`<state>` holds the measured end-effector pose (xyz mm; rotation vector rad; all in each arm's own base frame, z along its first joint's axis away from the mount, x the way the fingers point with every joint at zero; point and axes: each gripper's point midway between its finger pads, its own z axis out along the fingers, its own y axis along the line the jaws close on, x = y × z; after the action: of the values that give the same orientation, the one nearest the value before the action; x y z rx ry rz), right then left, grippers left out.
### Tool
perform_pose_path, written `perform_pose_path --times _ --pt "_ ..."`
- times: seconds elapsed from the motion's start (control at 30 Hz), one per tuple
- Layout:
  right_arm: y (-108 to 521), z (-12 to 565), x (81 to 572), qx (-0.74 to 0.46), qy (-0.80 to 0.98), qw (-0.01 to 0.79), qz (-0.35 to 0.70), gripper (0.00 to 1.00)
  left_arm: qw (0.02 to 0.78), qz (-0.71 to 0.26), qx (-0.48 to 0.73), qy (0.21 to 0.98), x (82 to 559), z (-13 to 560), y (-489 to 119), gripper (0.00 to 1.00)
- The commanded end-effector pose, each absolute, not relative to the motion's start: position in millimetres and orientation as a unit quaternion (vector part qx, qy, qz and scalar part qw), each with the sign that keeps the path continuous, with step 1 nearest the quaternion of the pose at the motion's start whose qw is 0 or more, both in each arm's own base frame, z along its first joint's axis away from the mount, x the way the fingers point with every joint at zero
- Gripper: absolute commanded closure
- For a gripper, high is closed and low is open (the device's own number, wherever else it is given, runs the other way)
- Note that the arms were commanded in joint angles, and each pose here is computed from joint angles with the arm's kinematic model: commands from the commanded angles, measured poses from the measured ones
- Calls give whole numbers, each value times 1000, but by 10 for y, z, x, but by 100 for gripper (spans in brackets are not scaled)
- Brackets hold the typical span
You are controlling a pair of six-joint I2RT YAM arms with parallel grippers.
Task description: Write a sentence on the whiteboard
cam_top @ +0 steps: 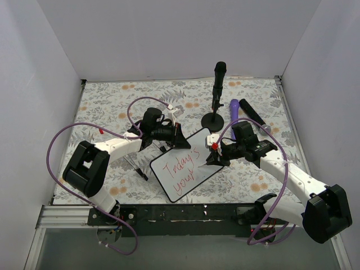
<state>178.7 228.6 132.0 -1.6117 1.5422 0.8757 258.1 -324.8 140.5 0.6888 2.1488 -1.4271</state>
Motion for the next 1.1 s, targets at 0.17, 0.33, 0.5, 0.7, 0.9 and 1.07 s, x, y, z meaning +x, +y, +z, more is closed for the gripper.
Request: perform_pose_path --times 0.17,0.33,0.5,0.7,0.9,1.07 --pt "2302 1380 1797 -630 584 382 341 99 296 -515 299 747 2630 1630 -3253 100" --pt "2330 1364 1845 -626 590 385 335 99 297 -516 299 746 2626 1652 -3253 100" --pt "2350 1373 1924 -618 598 396 322 99 296 -517 300 745 2626 1649 -3259 100" --pt "2332 1296 2016 -607 619 395 304 99 295 -517 301 745 2622 1645 -3257 100" --pt "2277 1208 1906 -621 619 369 308 99 299 -513 304 745 2625 1660 -3248 100" --pt "2247 1141 1819 -631 618 345 317 99 297 -511 303 747 2626 1637 -3238 100"
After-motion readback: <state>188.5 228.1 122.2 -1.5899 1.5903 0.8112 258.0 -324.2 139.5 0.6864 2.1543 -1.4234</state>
